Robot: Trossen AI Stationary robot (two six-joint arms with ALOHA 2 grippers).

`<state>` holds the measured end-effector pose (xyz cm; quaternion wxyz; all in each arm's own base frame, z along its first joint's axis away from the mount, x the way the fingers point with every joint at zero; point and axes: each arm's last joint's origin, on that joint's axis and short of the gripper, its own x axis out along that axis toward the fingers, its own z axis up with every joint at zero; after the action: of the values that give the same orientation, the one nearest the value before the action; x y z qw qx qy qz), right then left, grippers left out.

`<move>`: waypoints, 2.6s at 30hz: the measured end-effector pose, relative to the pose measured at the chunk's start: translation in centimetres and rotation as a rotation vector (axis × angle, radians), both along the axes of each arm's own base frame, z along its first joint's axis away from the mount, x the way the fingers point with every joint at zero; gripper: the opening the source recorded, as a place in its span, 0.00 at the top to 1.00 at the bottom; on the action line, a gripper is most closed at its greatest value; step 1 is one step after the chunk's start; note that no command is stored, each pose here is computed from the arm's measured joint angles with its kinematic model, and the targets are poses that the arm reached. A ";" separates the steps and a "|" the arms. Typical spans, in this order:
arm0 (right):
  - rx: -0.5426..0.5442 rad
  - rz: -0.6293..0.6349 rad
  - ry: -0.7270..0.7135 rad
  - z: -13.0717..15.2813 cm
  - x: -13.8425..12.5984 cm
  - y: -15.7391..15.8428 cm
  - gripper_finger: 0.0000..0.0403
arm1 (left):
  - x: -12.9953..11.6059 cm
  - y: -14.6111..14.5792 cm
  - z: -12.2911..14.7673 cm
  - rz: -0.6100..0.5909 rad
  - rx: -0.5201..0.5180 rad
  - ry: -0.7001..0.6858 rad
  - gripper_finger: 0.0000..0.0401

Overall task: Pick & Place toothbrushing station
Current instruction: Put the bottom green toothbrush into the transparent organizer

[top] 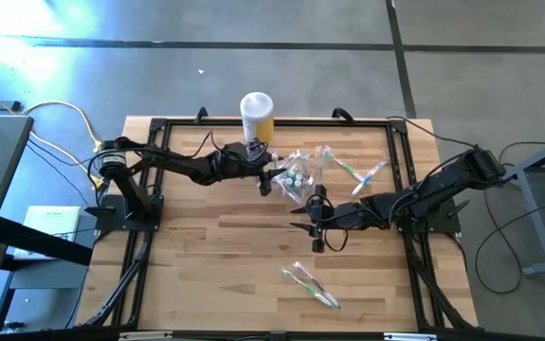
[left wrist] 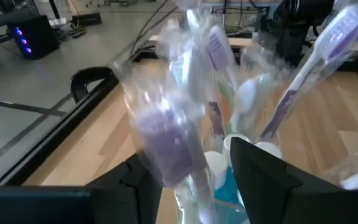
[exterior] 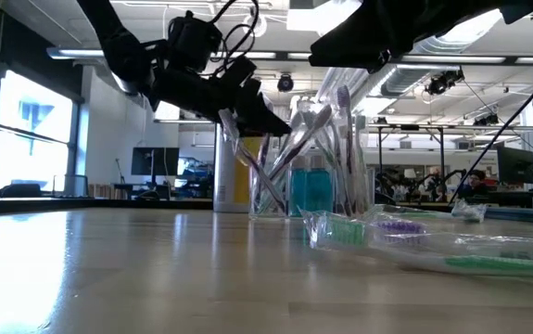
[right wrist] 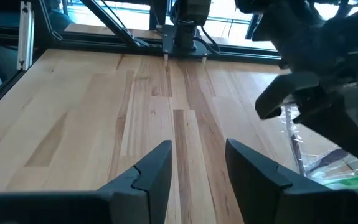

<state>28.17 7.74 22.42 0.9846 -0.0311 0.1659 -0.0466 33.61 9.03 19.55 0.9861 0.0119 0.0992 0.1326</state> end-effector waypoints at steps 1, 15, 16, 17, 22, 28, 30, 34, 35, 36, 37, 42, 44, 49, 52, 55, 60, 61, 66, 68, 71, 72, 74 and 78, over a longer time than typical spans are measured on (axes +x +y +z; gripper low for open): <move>0.000 0.000 0.000 0.0 0.0 0.0 0.65 | -0.1 0.0 0.3 0.000 0.001 -0.004 0.56; -0.003 0.000 0.011 -0.1 0.0 0.0 0.65 | -2.6 -1.0 4.8 -0.014 0.053 0.000 0.56; -0.004 0.000 0.015 -0.1 -0.1 0.0 0.65 | -3.0 -1.3 5.2 -0.018 0.052 0.010 0.56; -0.005 -0.001 0.019 -0.2 -0.1 0.0 0.65 | -3.4 -1.7 5.8 -0.027 0.054 0.017 0.56; 0.004 -0.004 0.021 -0.2 -0.1 0.0 0.65 | -5.6 -5.0 8.4 -0.130 0.098 0.032 0.56; 0.013 -0.007 0.020 -0.2 -0.1 0.0 0.65 | -7.8 -10.2 9.3 -0.333 0.064 0.108 0.56; 0.014 -0.007 0.018 -0.2 -0.1 0.0 0.65 | -8.1 -12.1 8.8 -0.436 0.055 0.161 0.56; 0.017 -0.007 0.010 -0.1 0.0 0.0 0.65 | -7.7 -15.8 6.9 -0.588 0.067 0.248 0.56; 0.018 -0.007 0.006 -0.1 0.0 0.0 0.65 | -7.5 -16.5 6.4 -0.619 0.088 0.268 0.56; 0.020 -0.007 -0.001 0.0 0.0 0.0 0.65 | -7.2 -17.3 5.8 -0.649 0.114 0.276 0.56; 0.019 -0.007 -0.003 0.0 0.0 0.0 0.65 | -6.8 -18.0 5.3 -0.675 0.142 0.266 0.56; 0.017 -0.005 -0.012 0.1 0.0 0.0 0.65 | -4.6 -19.7 2.4 -0.731 0.226 0.269 0.56; 0.006 -0.001 -0.011 0.1 0.0 0.0 0.65 | -3.9 -19.9 1.2 -0.746 0.241 0.279 0.56; -0.009 0.004 -0.004 0.1 0.0 0.0 0.65 | -2.3 -19.4 0.1 -0.883 0.200 0.192 0.56; -0.009 0.004 -0.007 0.1 0.0 0.0 0.65 | -1.6 -18.5 -0.5 -0.921 0.122 0.178 0.56; -0.019 0.016 -0.009 0.2 -0.1 0.1 0.65 | -1.1 -17.9 -1.2 -0.915 0.086 0.183 0.56; -0.021 0.047 -0.004 0.2 -0.1 0.1 0.65 | -0.7 -18.0 -1.8 -0.924 0.092 0.158 0.56; -0.018 0.055 -0.003 0.2 -0.1 0.2 0.65 | -0.6 -18.0 -1.9 -0.922 0.094 0.158 0.56; 0.008 0.121 0.009 0.1 -0.1 0.4 0.65 | -0.1 -18.1 -3.2 -0.818 0.077 0.196 0.56; 0.027 0.163 0.029 -0.1 -0.2 0.5 0.65 | 0.1 -18.2 -4.0 -0.776 0.071 0.210 0.56; 0.059 0.215 0.050 -0.2 -0.3 0.9 0.65 | 0.5 -18.9 -5.2 -0.774 0.059 0.191 0.56; 0.062 0.224 0.049 -0.2 -0.4 1.1 0.65 | 0.6 -19.3 -5.5 -0.776 0.057 0.177 0.56; 0.063 0.251 0.053 -0.2 -0.5 1.6 0.65 | 1.0 -20.0 -6.2 -0.769 0.066 0.152 0.56; 0.047 0.297 0.058 -0.3 -0.8 2.5 0.65 | 1.9 -21.3 -7.5 -0.725 0.064 0.154 0.56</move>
<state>27.33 10.20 22.15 0.9758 -0.0335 0.1890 0.1044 35.48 -12.23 12.04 0.9577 0.0871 0.1584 -0.2238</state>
